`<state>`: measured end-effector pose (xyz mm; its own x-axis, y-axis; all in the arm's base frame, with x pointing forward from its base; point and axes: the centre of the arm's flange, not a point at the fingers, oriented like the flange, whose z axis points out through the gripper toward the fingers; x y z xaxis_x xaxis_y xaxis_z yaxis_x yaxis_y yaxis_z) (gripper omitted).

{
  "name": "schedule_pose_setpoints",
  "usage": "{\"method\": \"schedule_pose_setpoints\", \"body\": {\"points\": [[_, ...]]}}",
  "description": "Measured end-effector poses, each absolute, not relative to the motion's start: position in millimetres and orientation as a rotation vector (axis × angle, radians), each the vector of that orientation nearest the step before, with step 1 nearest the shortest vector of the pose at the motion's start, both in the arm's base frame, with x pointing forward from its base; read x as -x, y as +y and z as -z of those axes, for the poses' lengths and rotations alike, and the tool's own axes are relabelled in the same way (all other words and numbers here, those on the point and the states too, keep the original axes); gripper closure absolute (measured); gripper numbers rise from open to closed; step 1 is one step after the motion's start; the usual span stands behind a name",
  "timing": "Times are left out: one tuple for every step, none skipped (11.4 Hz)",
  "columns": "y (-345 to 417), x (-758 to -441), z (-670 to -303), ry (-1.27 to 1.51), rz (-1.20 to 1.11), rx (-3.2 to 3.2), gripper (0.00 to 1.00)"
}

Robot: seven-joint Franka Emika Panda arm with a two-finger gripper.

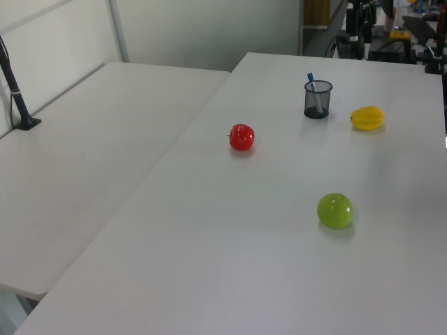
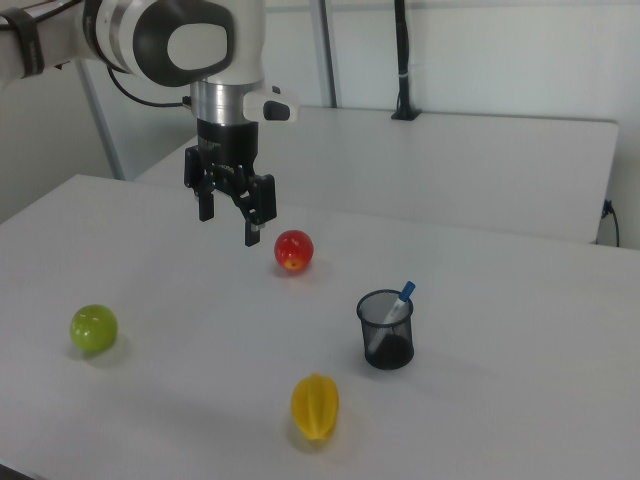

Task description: Take marker pen

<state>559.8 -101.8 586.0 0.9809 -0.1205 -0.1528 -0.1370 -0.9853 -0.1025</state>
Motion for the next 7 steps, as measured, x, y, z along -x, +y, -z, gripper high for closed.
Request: {"method": "schedule_pose_setpoints", "body": {"points": [[-101.8,-558.7,-588.5,0.196,-0.216,3.015,0.00],[-102.4,-558.6,-588.5,0.198,-0.216,3.016,0.00],[-103.9,-558.3,-588.5,0.202,-0.216,3.016,0.00],[-105.6,-558.0,-588.4,0.206,-0.216,3.017,0.00],[-107.4,-557.6,-588.4,0.211,-0.216,3.018,0.00],[-108.8,-557.4,-588.4,0.214,-0.217,3.020,0.00],[-110.7,-557.0,-588.4,0.219,-0.217,3.022,0.00]]}}
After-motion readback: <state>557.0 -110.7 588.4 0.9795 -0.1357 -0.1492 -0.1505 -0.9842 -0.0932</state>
